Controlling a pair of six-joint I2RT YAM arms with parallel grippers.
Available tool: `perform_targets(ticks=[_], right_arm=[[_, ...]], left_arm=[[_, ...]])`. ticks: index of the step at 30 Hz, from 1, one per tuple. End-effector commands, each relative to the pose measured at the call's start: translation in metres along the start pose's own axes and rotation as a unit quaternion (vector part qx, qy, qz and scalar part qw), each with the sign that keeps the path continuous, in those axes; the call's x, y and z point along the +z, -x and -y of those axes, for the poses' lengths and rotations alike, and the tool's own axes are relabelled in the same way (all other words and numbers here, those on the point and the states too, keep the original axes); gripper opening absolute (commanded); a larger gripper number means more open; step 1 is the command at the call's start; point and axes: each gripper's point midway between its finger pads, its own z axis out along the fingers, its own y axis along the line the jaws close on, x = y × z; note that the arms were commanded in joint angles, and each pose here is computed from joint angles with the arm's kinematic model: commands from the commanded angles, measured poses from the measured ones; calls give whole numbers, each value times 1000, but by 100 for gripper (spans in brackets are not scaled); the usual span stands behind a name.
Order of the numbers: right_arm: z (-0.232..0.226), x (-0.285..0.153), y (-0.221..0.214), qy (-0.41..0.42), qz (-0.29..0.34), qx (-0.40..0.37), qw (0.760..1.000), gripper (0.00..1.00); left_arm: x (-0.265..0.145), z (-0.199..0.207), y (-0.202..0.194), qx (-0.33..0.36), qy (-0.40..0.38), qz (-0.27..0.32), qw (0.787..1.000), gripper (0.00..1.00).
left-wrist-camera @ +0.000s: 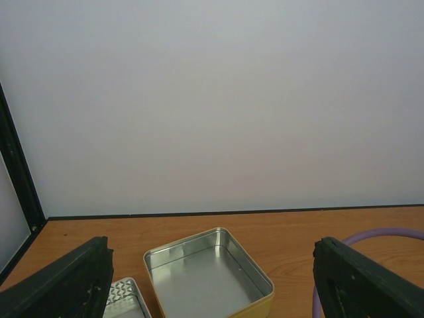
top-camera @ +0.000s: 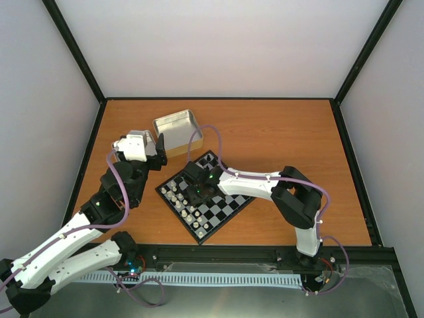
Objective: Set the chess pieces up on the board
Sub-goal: Pick up the chess piece from the chessboard, then place the chess piece on the chessboard.
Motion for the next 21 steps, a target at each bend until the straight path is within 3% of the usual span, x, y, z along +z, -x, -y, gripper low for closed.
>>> perform_targets(ticks=[1, 6, 12, 16, 21], right_arm=[[4, 5, 2, -18, 3, 5, 1000, 13], [5, -5, 10, -24, 21, 10, 999, 5], [14, -41, 29, -33, 90, 27, 995, 3], [33, -71, 34, -53, 138, 57, 987, 3], [73, -92, 14, -92, 150, 109, 978, 4]], left_arm=[[0, -4, 8, 0, 10, 10, 1000, 84], [1, -3, 7, 1, 10, 8, 1000, 84], [1, -2, 6, 0, 8, 7, 1000, 84], [2, -1, 6, 0, 7, 6, 1000, 84], [3, 1, 5, -1, 4, 4, 1000, 84]])
